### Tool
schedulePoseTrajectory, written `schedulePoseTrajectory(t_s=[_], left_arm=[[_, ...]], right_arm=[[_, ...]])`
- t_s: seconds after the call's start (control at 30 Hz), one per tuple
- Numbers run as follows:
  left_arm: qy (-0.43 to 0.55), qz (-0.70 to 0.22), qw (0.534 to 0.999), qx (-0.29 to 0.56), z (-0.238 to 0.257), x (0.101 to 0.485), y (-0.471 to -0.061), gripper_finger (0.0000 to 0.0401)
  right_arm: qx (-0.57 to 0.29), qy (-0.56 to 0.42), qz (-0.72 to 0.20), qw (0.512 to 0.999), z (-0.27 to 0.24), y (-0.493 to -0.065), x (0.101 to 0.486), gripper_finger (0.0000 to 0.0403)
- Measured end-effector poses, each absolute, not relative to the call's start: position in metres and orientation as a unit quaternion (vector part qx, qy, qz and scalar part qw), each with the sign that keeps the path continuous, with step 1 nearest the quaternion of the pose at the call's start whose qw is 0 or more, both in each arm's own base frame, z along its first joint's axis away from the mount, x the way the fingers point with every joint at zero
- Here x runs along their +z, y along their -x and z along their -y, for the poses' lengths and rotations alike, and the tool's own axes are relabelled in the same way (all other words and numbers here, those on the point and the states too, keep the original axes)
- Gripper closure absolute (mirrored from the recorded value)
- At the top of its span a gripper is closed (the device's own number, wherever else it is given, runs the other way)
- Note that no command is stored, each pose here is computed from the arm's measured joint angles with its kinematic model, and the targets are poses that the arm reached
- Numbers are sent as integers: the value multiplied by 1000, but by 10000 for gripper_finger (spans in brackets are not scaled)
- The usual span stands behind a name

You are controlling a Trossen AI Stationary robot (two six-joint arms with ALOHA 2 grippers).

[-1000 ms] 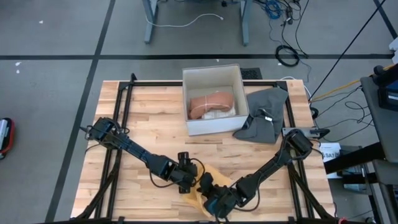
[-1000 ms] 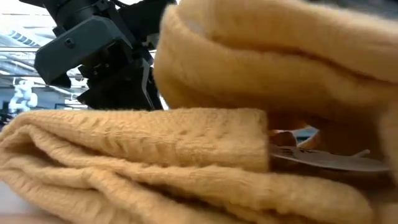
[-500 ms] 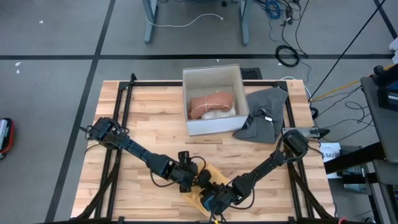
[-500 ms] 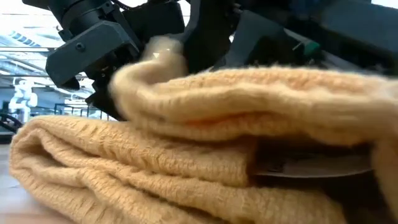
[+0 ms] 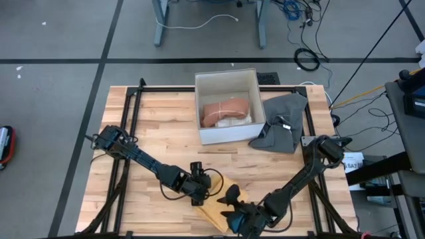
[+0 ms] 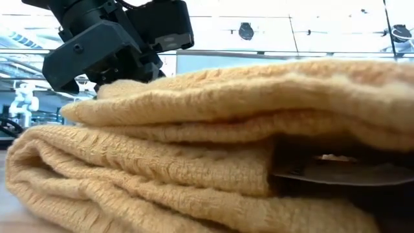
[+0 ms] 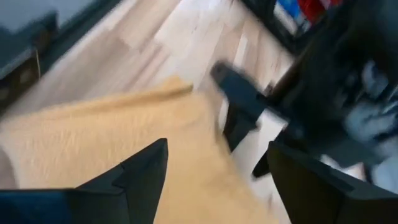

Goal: Fold towel
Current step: Fold the orange towel

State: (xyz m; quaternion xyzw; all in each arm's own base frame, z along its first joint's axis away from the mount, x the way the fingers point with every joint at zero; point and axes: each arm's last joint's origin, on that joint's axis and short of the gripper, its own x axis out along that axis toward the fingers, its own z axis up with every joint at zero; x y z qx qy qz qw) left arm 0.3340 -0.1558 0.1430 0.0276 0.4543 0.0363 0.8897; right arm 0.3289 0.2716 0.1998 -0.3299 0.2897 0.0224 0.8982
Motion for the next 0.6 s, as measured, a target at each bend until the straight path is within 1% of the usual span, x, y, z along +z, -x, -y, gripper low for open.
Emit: schedulePoseTrajectory(t_s=[0.17, 0.3, 0.37, 0.5, 0.6], left_arm=[[-28, -453, 890, 37, 155, 143, -335, 126], [-35, -451, 891, 35, 151, 143, -337, 126], [-36, -450, 891, 40, 148, 144, -339, 126], [-42, -453, 889, 49, 139, 143, -342, 126], [-52, -449, 890, 53, 134, 144, -344, 126]], right_arm=[[21, 286, -316, 904, -267, -331, 184, 152], [19, 279, -309, 909, -261, -347, 167, 159], [35, 273, -311, 910, -257, -355, 159, 160], [51, 263, -340, 902, -243, -371, 134, 161], [42, 261, -354, 897, -233, -379, 120, 161]])
